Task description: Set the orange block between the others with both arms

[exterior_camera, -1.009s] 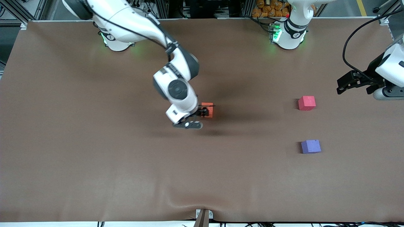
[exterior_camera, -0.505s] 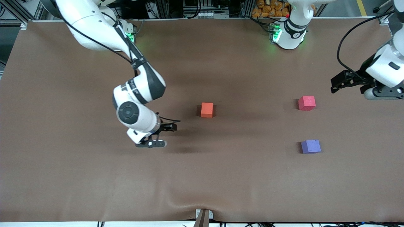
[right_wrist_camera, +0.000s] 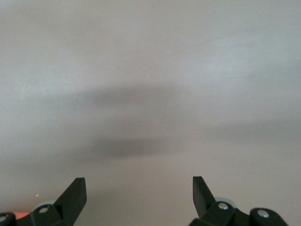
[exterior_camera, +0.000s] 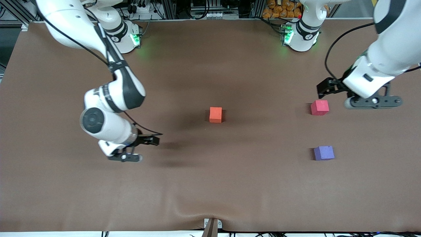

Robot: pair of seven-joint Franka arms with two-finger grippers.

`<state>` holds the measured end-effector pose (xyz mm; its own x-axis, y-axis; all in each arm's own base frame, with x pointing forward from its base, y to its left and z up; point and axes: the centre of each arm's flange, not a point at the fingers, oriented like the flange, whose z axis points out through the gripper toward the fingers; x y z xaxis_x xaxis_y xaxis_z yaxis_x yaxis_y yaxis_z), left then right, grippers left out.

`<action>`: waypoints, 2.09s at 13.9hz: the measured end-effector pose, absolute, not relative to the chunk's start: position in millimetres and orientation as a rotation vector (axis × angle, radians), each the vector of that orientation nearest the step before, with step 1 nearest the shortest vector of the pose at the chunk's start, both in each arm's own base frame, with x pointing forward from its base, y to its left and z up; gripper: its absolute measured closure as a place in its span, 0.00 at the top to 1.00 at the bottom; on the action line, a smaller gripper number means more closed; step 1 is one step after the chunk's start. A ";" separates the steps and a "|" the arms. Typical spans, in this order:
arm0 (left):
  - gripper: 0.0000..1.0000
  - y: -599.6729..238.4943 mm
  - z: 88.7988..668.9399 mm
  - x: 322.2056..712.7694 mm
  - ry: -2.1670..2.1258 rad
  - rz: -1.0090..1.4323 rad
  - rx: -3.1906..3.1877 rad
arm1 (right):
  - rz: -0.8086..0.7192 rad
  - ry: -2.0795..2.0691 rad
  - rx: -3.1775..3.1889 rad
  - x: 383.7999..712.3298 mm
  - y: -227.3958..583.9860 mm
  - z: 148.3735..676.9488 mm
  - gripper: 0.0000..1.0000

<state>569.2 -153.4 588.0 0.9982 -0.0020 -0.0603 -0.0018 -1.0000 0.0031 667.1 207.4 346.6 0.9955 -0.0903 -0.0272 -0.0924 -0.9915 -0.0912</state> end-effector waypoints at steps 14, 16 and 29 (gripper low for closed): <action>1.00 -367.5 481.2 528.5 0.156 -0.212 3.134 | -0.013 0.060 -3.130 667.8 127.3 397.2 1.00; 1.00 -397.6 458.7 517.9 0.185 -0.228 3.133 | -0.011 0.063 -3.130 667.9 125.9 396.8 1.00; 1.00 -499.5 287.7 476.7 0.083 -0.193 3.130 | 0.053 -0.041 -3.139 671.4 61.0 393.9 1.00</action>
<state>476.7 -499.5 287.7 0.9911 0.0524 -0.1227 0.0531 -0.9986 0.0017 671.4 61.0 393.9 0.9991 0.0264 -0.0335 0.0263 -0.9996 -0.0027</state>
